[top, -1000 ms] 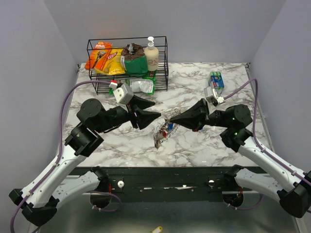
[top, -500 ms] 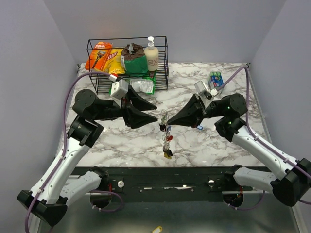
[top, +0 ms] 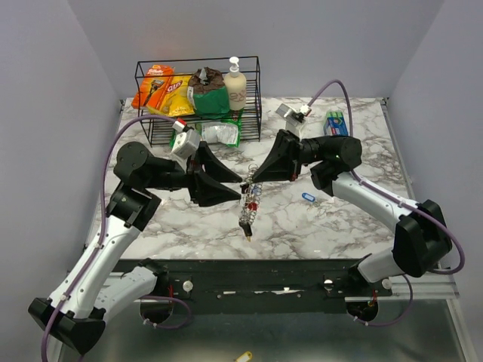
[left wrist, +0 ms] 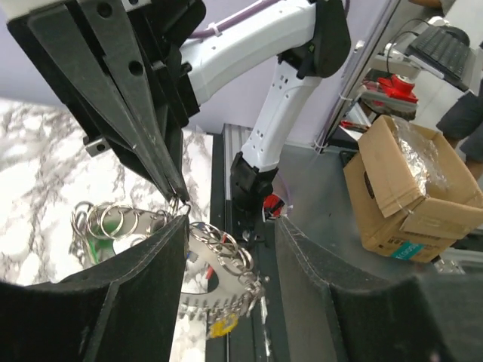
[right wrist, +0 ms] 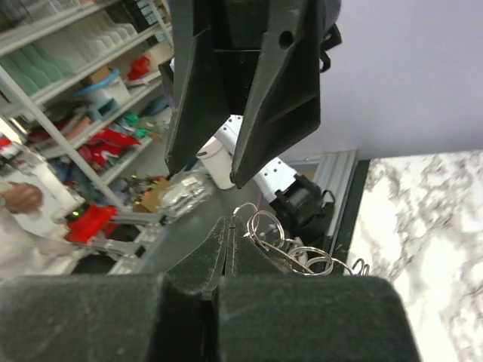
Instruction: Put the keys on the keyring
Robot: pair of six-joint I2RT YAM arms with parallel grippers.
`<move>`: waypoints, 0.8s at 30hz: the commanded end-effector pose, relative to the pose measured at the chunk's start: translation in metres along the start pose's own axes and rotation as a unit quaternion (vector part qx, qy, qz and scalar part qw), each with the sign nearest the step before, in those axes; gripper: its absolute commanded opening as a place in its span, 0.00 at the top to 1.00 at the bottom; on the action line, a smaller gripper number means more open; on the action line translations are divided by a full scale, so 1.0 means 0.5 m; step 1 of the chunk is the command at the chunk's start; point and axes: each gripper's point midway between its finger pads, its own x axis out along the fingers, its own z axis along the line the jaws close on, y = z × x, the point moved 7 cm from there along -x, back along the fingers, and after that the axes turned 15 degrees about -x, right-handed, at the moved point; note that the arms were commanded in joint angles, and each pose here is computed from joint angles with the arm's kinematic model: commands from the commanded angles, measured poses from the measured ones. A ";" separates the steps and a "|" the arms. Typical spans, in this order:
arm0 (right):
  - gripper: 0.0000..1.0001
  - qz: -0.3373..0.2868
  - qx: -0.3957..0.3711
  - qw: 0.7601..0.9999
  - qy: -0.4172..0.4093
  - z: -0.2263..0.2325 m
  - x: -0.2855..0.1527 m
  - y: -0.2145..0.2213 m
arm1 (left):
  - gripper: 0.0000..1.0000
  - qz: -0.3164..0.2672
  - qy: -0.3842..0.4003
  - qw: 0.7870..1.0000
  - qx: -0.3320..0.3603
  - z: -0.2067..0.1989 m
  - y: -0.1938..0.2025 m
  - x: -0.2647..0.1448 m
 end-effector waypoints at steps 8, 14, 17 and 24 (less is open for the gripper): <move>0.99 -0.026 -0.134 0.989 -0.058 0.053 -0.001 -0.051 | 0.43 -0.001 -0.130 0.991 0.020 0.060 0.031 -0.024; 0.99 -0.020 -0.126 0.990 -0.060 0.057 -0.003 -0.046 | 0.42 -0.009 -0.122 0.992 0.044 0.077 0.023 -0.016; 0.99 -0.016 -0.124 0.990 -0.062 0.059 -0.005 -0.042 | 0.42 -0.009 -0.104 0.993 0.064 0.076 0.017 -0.011; 0.99 -0.013 -0.124 0.990 -0.062 0.062 -0.006 -0.038 | 0.45 0.015 -0.041 0.996 0.074 0.068 0.017 0.000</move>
